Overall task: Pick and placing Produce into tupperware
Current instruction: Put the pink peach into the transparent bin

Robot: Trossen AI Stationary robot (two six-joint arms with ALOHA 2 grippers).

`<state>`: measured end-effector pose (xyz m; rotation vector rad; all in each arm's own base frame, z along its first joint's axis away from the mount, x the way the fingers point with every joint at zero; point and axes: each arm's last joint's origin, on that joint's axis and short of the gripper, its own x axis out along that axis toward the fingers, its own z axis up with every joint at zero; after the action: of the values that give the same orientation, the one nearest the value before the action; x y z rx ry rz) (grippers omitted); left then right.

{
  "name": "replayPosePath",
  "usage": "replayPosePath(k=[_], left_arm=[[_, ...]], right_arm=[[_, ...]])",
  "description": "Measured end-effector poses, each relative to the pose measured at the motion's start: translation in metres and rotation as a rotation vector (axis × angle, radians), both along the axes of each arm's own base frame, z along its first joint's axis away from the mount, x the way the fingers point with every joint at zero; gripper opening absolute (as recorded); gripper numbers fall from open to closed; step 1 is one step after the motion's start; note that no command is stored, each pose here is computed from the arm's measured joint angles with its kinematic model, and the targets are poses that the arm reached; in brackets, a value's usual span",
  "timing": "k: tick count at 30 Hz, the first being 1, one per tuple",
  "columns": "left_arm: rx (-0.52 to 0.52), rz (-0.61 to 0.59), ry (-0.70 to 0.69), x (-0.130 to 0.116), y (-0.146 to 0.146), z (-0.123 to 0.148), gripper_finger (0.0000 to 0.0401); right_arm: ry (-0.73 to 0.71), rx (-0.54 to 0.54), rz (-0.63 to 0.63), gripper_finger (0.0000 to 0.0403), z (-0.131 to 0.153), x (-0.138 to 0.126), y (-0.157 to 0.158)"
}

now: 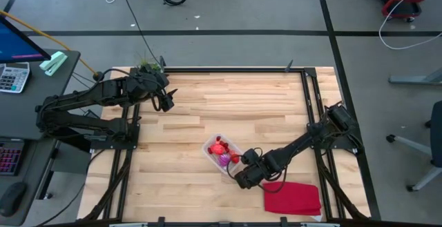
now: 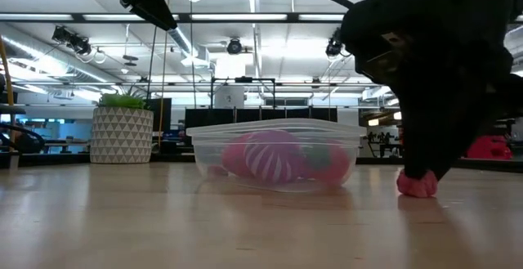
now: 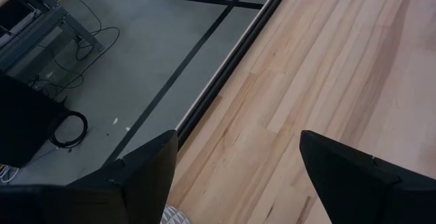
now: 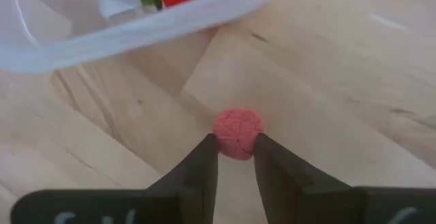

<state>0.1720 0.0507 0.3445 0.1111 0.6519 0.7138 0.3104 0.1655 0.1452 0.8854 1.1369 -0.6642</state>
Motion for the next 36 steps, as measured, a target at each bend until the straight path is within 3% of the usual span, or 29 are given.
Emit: replayPosePath(k=[9, 16, 21, 28, 31, 36], left_arm=[[0.000, 0.000, 0.000, 0.000, 0.000, 0.000, 0.0316], [0.000, 0.000, 0.000, 0.000, 0.000, 0.000, 0.0316], [0.000, 0.000, 0.000, 0.000, 0.000, 0.000, 0.0316], [0.000, 0.000, 0.000, 0.000, 0.000, 0.000, 0.0316], [0.000, 0.000, 0.000, 0.000, 0.000, 0.000, 0.0316], [0.000, 0.000, 0.000, 0.000, 0.000, 0.000, 0.0316]], right_arm=[[0.045, 0.009, -0.051, 0.0095, 0.002, 0.002, -0.014], [0.083, 0.034, -0.074, 0.0088, 0.025, -0.012, -0.018], [-0.050, -0.026, -0.083, 0.0090, 0.054, -0.018, -0.025], [-0.312, -0.312, -0.124, 0.0089, 0.088, -0.021, -0.039], [-0.365, -0.333, -0.123, 0.0089, 0.086, -0.010, -0.041], [-0.407, -0.291, 0.002, 0.0096, 0.060, 0.026, -0.044]])
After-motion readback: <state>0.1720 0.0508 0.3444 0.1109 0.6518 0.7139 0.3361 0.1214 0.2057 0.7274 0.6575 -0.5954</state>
